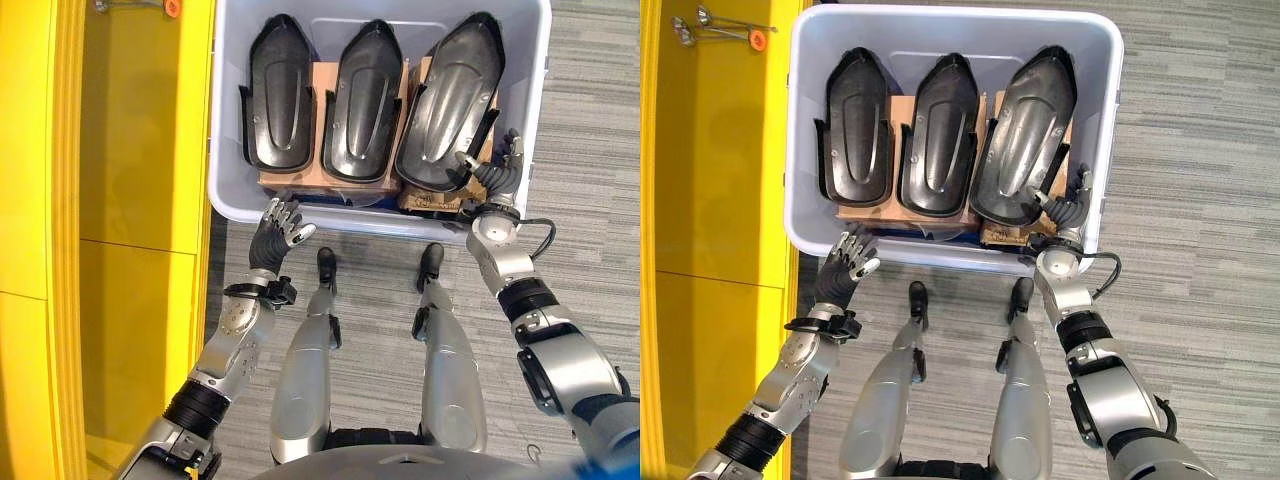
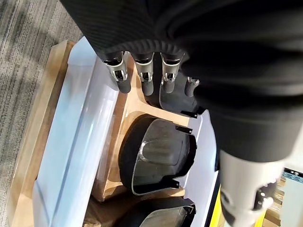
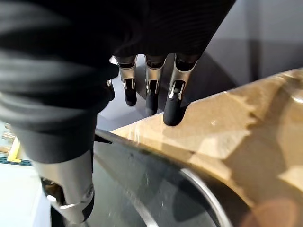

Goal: Move parts from the plastic box to the shelf.

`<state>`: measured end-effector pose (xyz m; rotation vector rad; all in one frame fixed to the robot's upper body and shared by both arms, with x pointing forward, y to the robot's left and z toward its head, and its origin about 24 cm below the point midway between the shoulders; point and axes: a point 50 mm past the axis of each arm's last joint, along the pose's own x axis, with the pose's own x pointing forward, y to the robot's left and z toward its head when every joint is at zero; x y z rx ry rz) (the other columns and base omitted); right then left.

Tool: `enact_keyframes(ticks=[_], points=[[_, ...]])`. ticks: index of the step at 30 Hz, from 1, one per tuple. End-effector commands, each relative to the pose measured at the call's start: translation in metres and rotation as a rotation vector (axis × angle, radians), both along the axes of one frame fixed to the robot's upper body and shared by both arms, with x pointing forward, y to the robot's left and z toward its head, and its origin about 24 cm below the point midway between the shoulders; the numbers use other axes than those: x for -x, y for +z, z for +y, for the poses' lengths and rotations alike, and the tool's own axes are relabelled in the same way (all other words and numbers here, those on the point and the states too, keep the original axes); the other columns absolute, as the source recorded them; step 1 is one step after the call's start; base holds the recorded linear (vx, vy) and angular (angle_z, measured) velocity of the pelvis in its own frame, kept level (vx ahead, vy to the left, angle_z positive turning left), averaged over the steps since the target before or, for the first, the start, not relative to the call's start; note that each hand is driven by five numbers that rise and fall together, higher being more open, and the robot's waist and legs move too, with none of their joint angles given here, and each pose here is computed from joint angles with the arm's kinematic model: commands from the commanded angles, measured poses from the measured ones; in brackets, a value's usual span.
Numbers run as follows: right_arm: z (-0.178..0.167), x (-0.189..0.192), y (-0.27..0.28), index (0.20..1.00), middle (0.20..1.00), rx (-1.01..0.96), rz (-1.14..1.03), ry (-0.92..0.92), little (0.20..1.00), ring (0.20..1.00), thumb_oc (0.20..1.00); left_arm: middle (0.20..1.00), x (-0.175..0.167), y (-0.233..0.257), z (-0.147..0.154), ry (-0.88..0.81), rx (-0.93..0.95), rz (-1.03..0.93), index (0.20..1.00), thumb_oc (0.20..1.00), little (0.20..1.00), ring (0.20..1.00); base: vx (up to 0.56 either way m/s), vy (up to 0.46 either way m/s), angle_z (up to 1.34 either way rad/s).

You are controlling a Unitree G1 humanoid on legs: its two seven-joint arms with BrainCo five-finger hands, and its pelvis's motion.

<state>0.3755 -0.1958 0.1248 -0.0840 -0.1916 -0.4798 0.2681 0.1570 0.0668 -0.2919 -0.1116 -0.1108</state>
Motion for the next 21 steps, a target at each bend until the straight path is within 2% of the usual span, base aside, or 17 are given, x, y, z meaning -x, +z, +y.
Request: enact_keyframes(ticks=[1, 9, 16, 21], points=[[0.007, -0.008, 0.009, 1.000, 1.000, -0.020, -0.007, 0.021, 1.000, 1.000, 1.000, 1.000, 0.008, 0.021, -0.001, -0.028, -0.005, -0.112, 1.000, 1.000, 1.000, 1.000, 0.00, 0.000, 0.00], [0.002, -0.018, 0.004, 1.000, 1.000, -0.001, 0.090, -0.002, 1.000, 1.000, 1.000, 1.000, 0.007, 0.022, -0.005, -0.049, -0.005, -0.115, 1.000, 1.000, 1.000, 1.000, 0.00, 0.000, 0.00], [0.003, -0.024, -0.002, 1.000, 1.000, 0.193, 0.213, -0.004, 1.000, 1.000, 1.000, 1.000, 0.004, 0.028, -0.009, -0.063, -0.014, -0.139, 1.000, 1.000, 1.000, 1.000, 0.00, 0.000, 0.00], [-0.012, -0.025, -0.008, 1.000, 1.000, 0.303, 0.331, -0.042, 1.000, 1.000, 1.000, 1.000, 0.003, 0.033, -0.011, -0.076, -0.018, -0.159, 1.000, 1.000, 1.000, 1.000, 0.02, -0.003, 0.09]])
